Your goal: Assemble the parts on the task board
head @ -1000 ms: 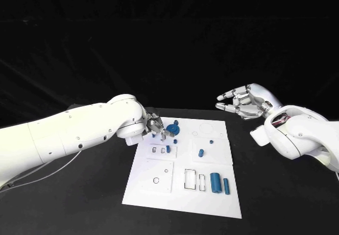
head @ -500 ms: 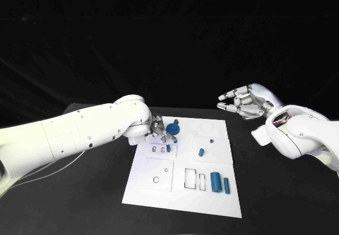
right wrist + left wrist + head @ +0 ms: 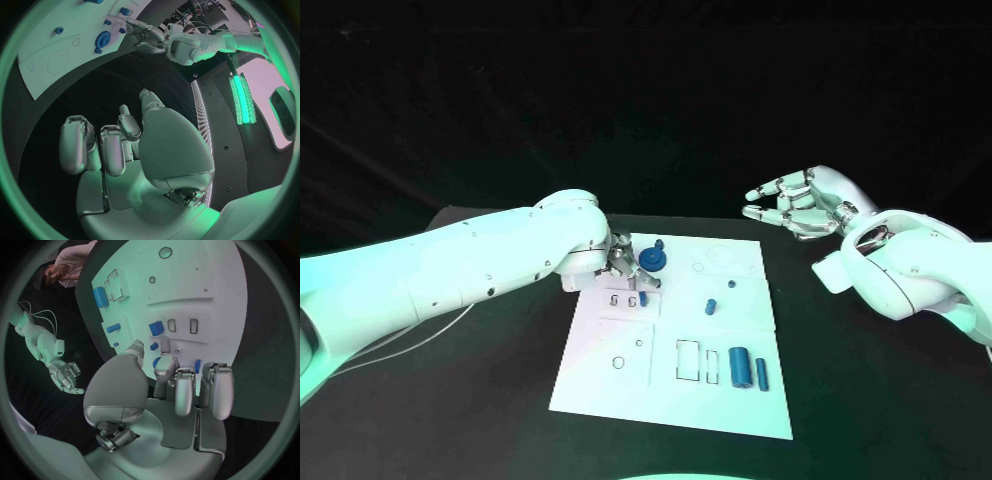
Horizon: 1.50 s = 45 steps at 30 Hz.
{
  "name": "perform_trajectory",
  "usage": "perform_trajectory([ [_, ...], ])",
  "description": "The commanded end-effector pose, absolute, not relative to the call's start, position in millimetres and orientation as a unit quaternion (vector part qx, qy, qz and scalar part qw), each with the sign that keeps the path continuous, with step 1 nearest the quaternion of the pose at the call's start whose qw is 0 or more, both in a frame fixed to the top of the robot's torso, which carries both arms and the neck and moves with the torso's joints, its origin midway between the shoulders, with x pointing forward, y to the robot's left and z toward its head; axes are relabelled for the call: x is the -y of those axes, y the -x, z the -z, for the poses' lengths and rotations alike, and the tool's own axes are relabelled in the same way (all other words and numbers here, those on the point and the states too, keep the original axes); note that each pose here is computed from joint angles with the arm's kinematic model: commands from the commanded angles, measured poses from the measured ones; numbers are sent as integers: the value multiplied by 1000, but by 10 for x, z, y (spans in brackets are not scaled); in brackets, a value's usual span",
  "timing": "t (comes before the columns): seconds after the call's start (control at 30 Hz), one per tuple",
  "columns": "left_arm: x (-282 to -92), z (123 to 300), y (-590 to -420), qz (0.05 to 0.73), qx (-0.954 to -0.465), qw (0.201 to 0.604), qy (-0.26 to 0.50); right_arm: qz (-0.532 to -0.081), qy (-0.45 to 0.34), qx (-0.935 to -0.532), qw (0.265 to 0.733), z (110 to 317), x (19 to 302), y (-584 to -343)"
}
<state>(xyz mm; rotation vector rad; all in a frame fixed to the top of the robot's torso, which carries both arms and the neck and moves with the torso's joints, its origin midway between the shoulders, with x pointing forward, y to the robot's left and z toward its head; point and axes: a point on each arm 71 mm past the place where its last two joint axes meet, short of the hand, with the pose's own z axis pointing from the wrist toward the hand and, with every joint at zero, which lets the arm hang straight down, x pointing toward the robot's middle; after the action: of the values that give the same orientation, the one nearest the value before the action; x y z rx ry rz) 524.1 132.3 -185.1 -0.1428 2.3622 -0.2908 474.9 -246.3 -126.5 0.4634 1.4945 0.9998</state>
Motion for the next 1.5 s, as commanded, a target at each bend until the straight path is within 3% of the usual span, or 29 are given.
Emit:
perform_trajectory([
  [0.03,-1338,1889,-5234,85,-929,357,48,-431,-195,-645,600,1265,2458,-4744],
  [1.5,-1264,1996,-5209,86,-940,327,41,-432,-193,-650,595,1279,2432,-4737],
])
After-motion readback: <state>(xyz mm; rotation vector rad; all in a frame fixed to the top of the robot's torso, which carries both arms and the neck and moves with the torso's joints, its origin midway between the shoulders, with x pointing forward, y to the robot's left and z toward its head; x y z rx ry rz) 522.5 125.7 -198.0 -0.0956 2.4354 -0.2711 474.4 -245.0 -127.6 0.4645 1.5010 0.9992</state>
